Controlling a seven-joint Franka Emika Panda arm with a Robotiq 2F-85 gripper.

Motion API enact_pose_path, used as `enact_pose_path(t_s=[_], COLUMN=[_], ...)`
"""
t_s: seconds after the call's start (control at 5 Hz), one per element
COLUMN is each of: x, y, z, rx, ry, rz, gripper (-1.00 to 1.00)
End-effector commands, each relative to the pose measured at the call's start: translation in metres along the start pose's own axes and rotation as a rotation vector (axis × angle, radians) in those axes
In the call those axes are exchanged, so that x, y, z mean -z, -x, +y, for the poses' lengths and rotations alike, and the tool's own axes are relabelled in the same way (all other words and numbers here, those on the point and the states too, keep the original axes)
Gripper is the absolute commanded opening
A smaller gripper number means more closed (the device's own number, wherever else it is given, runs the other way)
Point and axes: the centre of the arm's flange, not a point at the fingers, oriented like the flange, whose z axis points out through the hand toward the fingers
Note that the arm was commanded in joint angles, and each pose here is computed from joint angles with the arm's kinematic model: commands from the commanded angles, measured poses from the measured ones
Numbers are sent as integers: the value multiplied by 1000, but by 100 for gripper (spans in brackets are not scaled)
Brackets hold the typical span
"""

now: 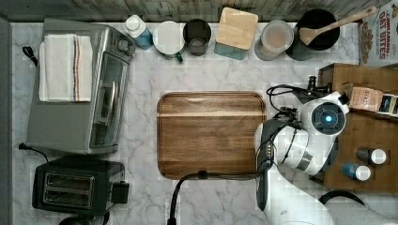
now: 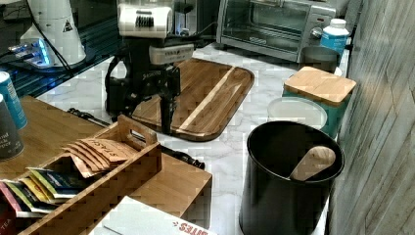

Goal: Open the drawer.

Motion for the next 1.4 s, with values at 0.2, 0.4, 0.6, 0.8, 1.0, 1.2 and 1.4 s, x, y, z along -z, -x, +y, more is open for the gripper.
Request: enact_pose_path(t_s=[0.2,0.4,0.6,0.8,1.0,1.2,1.4], x=[3,28,51,57,41,34,50], y=[-29,-29,-25,-17,-24,-18,-7], z=[16,-6,-33,-60,-75,-110,-155], rx=[27,29,7,23,112,160,173], ry=[-20,-10,-6,-20,-230,-279,-271], rz=[-16,15,56,101,44,51,41], gripper=[100,100,100,100,100,100,100])
